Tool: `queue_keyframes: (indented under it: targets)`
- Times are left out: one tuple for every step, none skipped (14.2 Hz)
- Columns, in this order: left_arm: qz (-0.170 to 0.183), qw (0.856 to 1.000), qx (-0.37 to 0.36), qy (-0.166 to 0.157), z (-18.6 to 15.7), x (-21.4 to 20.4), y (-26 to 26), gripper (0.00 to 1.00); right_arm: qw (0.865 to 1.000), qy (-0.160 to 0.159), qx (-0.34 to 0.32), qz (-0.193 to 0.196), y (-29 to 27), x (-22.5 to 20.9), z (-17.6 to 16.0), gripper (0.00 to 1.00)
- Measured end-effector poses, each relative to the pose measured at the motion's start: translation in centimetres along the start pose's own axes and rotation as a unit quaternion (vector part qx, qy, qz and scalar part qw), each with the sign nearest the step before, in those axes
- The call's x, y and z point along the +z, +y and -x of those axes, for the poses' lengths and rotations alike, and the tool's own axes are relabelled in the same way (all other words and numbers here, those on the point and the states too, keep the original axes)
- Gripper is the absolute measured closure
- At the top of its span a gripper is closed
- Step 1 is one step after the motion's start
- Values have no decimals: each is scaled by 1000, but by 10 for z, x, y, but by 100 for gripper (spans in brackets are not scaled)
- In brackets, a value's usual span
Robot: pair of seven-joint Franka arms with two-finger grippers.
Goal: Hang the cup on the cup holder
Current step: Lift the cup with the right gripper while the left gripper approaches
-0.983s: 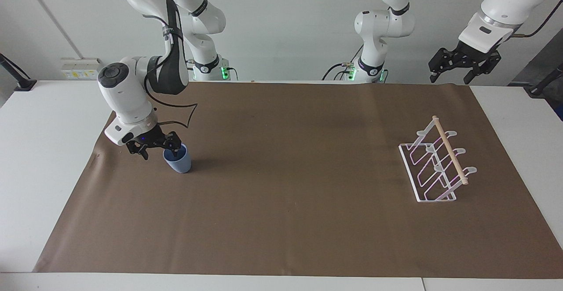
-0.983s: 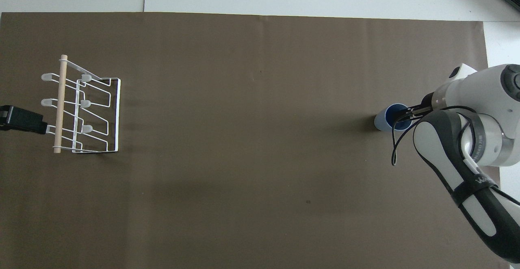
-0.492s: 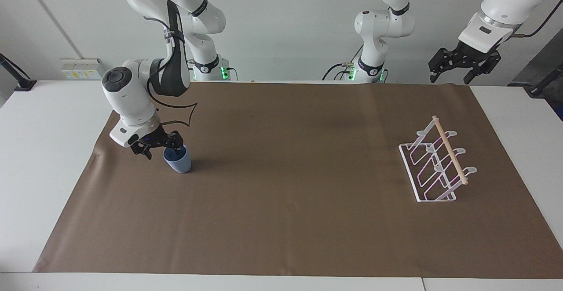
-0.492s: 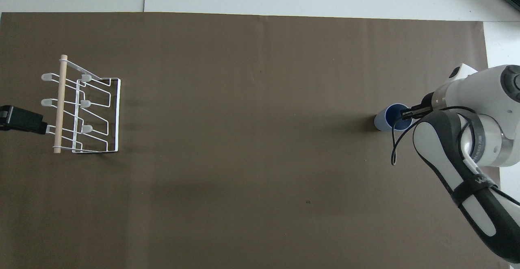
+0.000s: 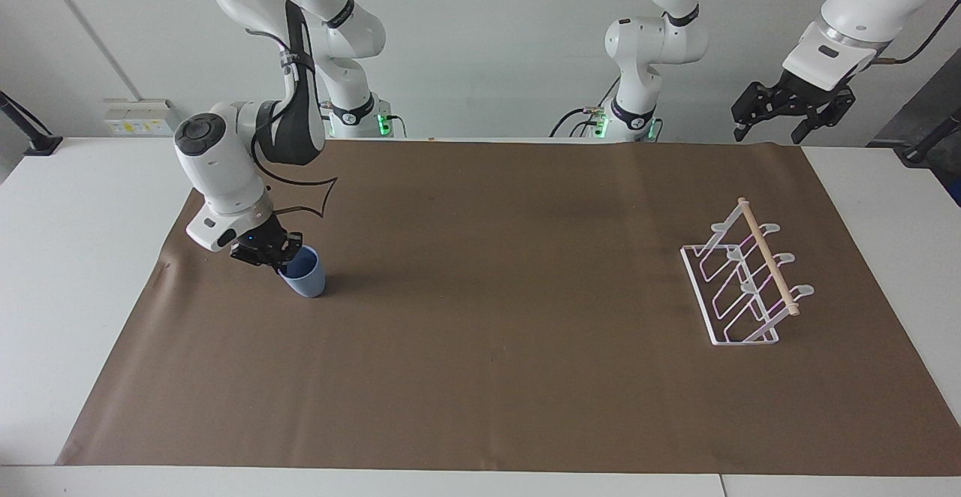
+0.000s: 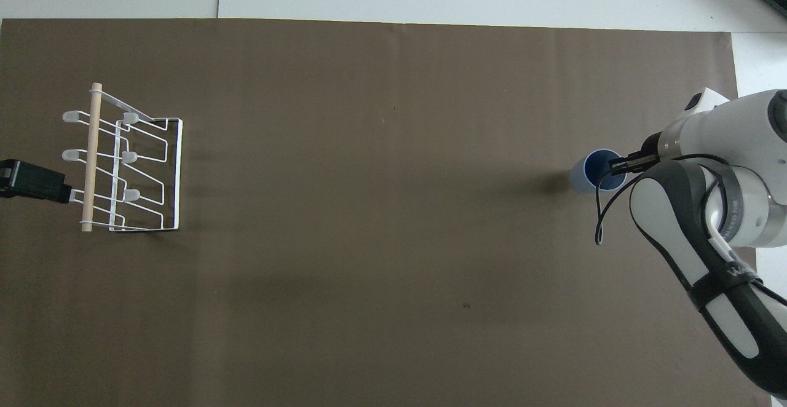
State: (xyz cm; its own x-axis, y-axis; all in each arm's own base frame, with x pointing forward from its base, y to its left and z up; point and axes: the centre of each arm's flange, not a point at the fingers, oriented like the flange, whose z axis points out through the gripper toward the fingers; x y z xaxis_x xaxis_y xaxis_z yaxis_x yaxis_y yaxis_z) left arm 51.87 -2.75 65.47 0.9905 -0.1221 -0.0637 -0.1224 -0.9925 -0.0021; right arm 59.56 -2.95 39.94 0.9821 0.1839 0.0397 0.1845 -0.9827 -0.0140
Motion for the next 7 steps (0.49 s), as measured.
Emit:
queue_keyframes:
  targets:
    - [0, 1000, 0, 0, 0, 0, 0, 0, 1000, 0, 12, -25, -4, -15, -5, 96]
    - [0, 1000, 0, 0, 0, 0, 0, 0, 998, 1, 22, -51, -8, -30, -8, 96]
    - [0, 1000, 0, 0, 0, 0, 0, 0, 997, 1, 25, -73, -13, -45, -11, 96]
    - [0, 1000, 0, 0, 0, 0, 0, 0, 995, 1, 25, -94, -19, -62, -14, 96]
    - [0, 1000, 0, 1, 0, 0, 0, 0, 993, 1, 25, -117, -28, -75, -16, 96]
    - [0, 1000, 0, 1, 0, 0, 0, 0, 989, 2, 26, -146, -38, -85, -18, 96]
    - [3, 1000, -3, 1, 0, 0, 1, 0, 984, 1, 28, -175, -48, -91, -19, 96]
